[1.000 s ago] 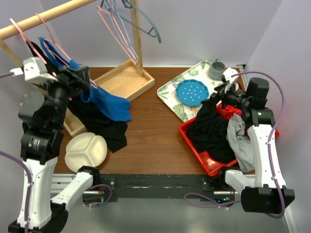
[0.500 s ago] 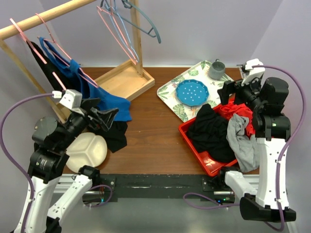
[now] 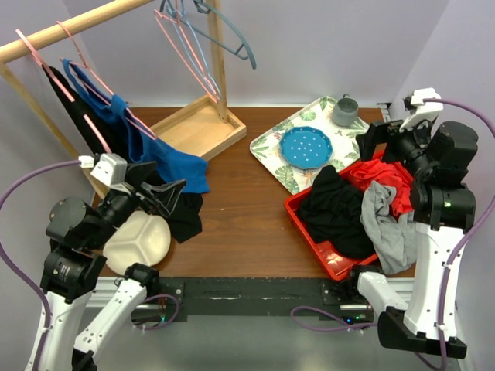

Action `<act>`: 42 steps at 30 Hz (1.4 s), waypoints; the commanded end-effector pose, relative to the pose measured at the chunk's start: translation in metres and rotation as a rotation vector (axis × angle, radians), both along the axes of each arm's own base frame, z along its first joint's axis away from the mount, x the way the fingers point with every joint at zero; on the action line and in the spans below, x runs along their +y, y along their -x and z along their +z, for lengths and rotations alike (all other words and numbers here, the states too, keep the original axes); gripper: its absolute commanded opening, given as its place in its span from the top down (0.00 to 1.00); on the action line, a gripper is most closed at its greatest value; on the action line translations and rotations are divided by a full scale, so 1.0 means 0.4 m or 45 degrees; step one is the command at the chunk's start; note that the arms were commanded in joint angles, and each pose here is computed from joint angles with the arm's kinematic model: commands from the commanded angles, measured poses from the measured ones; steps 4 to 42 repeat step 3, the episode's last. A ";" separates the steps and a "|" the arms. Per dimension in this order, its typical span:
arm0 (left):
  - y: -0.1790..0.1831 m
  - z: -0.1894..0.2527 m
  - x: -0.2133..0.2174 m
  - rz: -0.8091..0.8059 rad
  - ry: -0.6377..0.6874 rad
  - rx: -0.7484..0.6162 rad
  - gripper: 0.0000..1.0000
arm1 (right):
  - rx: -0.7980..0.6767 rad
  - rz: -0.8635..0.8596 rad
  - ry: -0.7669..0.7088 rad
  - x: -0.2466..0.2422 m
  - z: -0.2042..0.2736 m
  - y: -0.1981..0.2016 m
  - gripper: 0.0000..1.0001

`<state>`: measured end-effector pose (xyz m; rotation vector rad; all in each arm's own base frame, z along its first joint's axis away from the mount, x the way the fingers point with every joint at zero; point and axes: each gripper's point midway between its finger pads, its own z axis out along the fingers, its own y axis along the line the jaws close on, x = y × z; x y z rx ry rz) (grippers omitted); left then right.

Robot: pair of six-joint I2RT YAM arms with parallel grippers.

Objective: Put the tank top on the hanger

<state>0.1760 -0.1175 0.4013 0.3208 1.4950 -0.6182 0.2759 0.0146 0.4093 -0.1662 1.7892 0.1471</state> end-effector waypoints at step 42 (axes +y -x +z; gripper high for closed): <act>0.002 0.004 0.005 0.008 -0.026 -0.036 0.00 | -0.059 0.007 -0.009 0.005 0.050 0.020 0.01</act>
